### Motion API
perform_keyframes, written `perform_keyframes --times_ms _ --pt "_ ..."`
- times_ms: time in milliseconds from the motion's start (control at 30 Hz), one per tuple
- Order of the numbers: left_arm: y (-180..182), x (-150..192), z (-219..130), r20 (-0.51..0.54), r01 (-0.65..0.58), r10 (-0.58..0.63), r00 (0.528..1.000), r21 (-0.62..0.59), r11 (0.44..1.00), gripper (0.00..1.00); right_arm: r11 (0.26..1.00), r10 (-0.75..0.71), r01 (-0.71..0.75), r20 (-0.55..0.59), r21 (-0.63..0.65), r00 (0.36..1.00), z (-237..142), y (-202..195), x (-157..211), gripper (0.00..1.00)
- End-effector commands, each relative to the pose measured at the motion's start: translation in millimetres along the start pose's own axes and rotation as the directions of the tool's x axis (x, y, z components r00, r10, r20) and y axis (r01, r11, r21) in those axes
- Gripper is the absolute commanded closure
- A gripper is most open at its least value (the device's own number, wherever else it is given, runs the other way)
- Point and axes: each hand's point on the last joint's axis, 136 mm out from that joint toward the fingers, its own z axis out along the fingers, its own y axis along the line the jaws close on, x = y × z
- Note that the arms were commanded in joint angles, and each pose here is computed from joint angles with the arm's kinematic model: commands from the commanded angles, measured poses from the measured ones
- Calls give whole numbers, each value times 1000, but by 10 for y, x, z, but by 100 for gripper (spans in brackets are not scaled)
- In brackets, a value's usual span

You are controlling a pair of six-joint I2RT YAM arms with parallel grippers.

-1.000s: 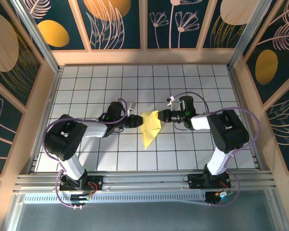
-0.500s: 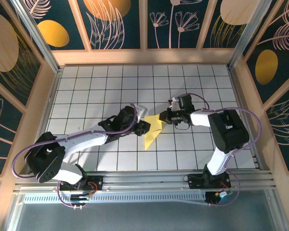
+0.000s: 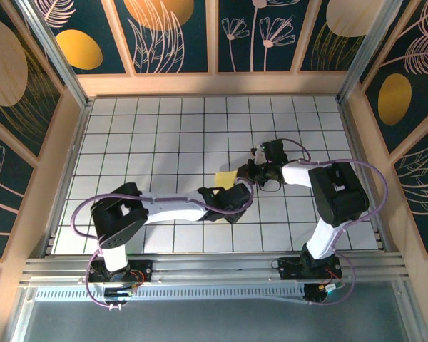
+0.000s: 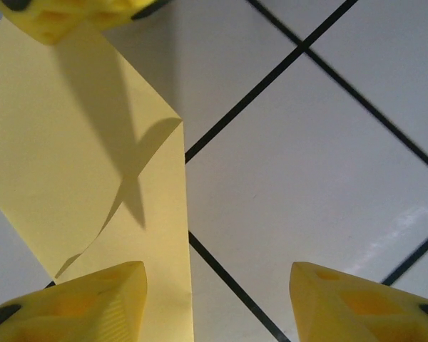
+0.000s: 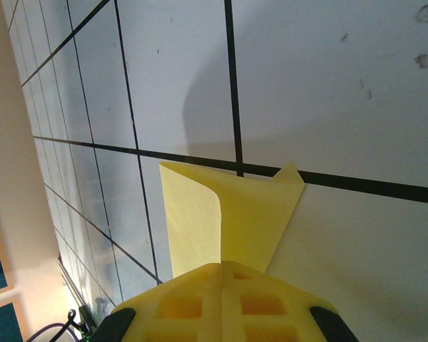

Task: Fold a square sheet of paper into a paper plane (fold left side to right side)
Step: Fold the wing for the fifth time at the center of the table.

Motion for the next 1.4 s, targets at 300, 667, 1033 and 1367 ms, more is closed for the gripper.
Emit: perform_keyframes --times_ms 300,667,1033,1367 --pt "231 77 93 -54 -14 6 999 -154 988 55 1000 2 -2 23 -1 1000 -63 71 -72 100" --pt "255 88 132 -50 -1 -7 999 -174 985 77 1000 0 0 22 -1 1000 -58 70 -73 100" --pt "265 98 142 -27 30 -35 999 -173 984 94 1000 -22 21 74 22 997 -241 88 -175 84" --pt "183 -49 71 -1 130 -130 992 29 991 100 987 -79 30 316 157 945 -1110 -158 -493 53"
